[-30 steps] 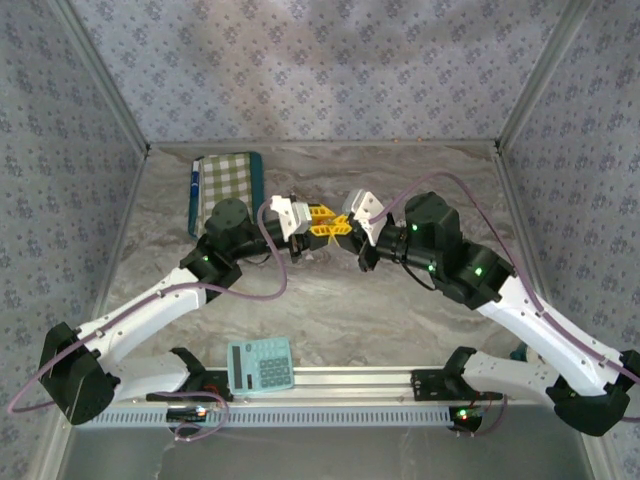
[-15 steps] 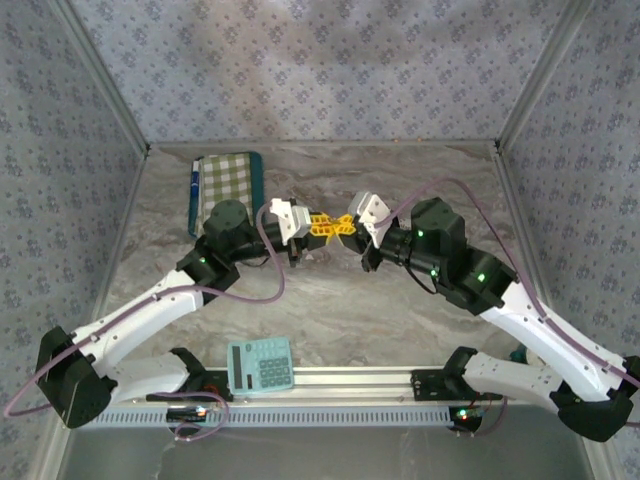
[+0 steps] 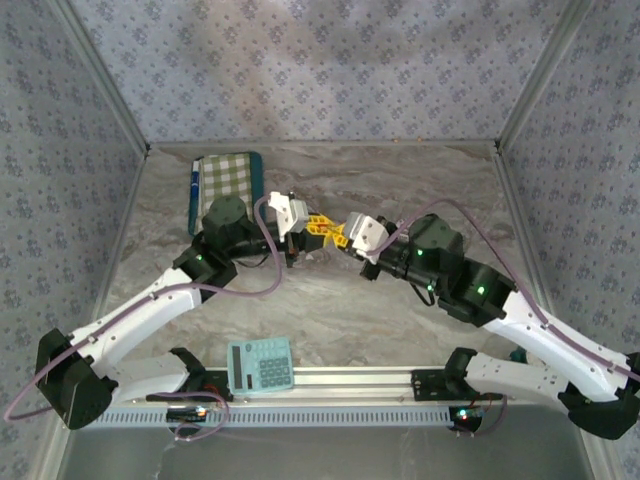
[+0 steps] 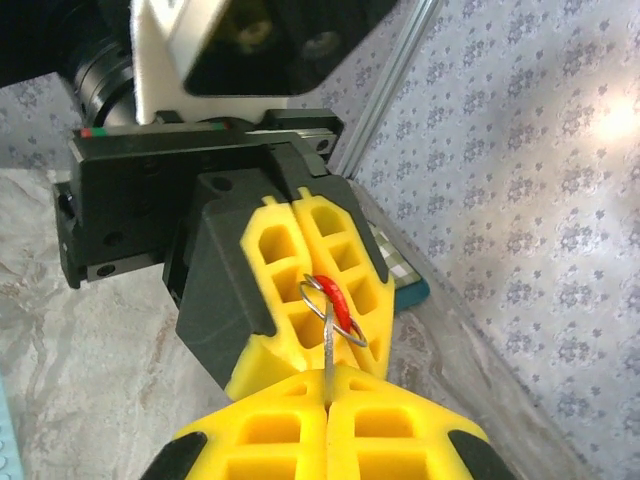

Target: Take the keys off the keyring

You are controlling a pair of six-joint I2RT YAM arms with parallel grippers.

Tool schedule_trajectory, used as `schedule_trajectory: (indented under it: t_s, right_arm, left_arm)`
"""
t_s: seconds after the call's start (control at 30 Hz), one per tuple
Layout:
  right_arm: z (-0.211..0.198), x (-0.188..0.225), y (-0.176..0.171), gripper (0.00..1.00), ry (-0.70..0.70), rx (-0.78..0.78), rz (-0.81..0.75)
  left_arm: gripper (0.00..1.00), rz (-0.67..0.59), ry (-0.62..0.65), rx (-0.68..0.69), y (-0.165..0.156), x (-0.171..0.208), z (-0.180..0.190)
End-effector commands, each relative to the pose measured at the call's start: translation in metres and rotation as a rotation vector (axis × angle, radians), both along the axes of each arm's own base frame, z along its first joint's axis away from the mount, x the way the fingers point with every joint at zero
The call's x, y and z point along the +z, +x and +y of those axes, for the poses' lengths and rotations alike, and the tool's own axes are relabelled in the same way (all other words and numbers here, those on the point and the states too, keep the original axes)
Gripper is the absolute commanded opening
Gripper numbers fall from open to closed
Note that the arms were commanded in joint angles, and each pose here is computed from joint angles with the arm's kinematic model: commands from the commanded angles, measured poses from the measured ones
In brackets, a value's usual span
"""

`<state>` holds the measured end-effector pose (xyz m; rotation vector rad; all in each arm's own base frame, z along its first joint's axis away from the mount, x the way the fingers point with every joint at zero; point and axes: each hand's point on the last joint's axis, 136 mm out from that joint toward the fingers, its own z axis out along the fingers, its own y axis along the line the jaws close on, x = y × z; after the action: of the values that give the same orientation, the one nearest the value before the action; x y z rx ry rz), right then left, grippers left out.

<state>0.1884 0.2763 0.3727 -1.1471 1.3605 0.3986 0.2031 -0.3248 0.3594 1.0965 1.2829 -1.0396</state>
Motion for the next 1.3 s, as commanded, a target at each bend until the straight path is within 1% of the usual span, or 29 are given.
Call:
schedule_trajectory:
  t_s: [0.0,0.17,0.33,0.43,0.5,0.63,0.73,0.83,0.93,1.07,1.17,1.27]
  right_arm:
    - [-0.001,-0.016,-0.009,0.00,-0.128,0.014,-0.057]
    - [0.002,-0.020,-0.011,0.00,-0.174,0.011,-0.097]
    - [0.011,-0.024,-0.005,0.00,-0.237,-0.037,-0.152]
    - [0.019,-0.033,-0.002,0.00,-0.289,-0.047,-0.152]
    - [0.023,-0.036,-0.001,0.00,-0.294,-0.045,-0.155]
    - [0.029,-0.035,0.000,0.00,-0.288,-0.041,-0.163]
    - [0.030,-0.038,0.005,0.00,-0.312,-0.065,-0.171]
    - [0.028,-0.038,0.008,0.00,-0.313,-0.072,-0.172]
    - [0.026,-0.044,0.006,0.00,-0.339,-0.058,-0.170]
    - [0.019,-0.061,0.011,0.00,-0.425,-0.077,-0.191]
    - [0.014,-0.060,0.003,0.00,-0.407,-0.047,-0.208]
    - [0.009,-0.058,-0.001,0.00,-0.389,-0.036,-0.274]
  left_arm:
    - [0.00,0.004,-0.059,0.027,0.008,0.031,0.004]
    - [0.00,0.025,-0.055,0.028,0.011,0.031,0.004]
    - [0.00,0.059,-0.024,0.014,0.012,0.028,-0.001]
    - [0.00,0.060,-0.010,0.002,0.009,0.025,-0.003]
    - [0.00,0.064,0.003,-0.001,0.007,0.022,-0.004]
    - [0.00,0.056,0.049,-0.042,-0.004,0.014,-0.009]
    - [0.00,0.043,0.089,-0.092,-0.017,0.009,-0.013]
    - [0.00,0.034,0.104,-0.131,-0.027,0.007,-0.012]
    - [0.00,0.035,0.095,-0.138,-0.031,0.010,-0.009]
    - [0.00,0.039,0.090,-0.180,-0.041,0.014,-0.006]
    - [0.00,0.054,0.082,-0.178,-0.041,0.017,-0.002]
    - [0.00,0.064,0.052,-0.177,-0.041,0.021,0.003]
